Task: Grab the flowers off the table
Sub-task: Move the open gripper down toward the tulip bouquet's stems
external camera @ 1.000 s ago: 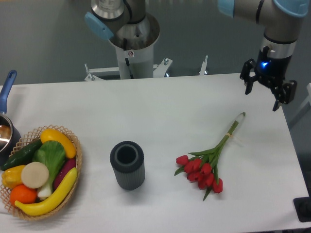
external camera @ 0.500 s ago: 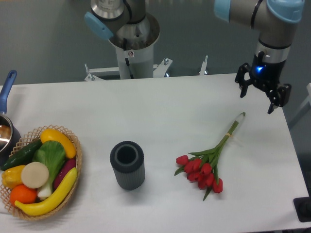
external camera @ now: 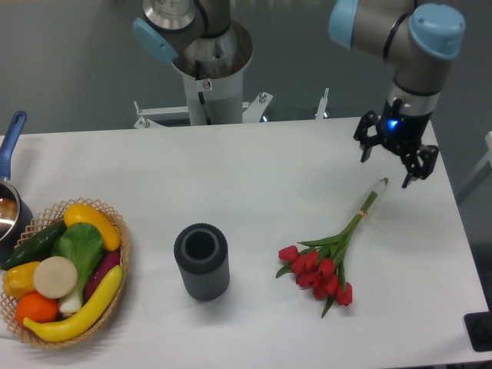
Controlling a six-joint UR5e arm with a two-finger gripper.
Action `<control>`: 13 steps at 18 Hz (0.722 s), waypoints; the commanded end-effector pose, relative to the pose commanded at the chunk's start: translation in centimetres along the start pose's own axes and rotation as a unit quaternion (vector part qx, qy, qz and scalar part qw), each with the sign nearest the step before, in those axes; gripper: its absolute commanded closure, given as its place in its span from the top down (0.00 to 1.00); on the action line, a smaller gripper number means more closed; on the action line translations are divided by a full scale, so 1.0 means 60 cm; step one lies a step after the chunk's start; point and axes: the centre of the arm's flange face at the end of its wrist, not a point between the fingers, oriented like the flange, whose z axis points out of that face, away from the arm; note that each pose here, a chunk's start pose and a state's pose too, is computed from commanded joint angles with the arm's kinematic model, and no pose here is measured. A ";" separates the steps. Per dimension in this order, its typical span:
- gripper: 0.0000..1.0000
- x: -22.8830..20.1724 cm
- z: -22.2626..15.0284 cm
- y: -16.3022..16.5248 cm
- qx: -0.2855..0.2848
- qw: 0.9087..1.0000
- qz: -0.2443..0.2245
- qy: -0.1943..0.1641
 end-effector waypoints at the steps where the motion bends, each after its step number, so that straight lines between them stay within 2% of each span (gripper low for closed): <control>1: 1.00 0.001 0.015 -0.009 0.000 1.000 -0.007 0.007; 4: 1.00 0.000 0.043 -0.024 0.002 1.000 -0.016 0.005; 6: 1.00 -0.003 0.049 -0.026 0.010 1.000 -0.014 -0.011; 13: 1.00 -0.029 0.135 -0.021 0.015 0.999 -0.040 0.022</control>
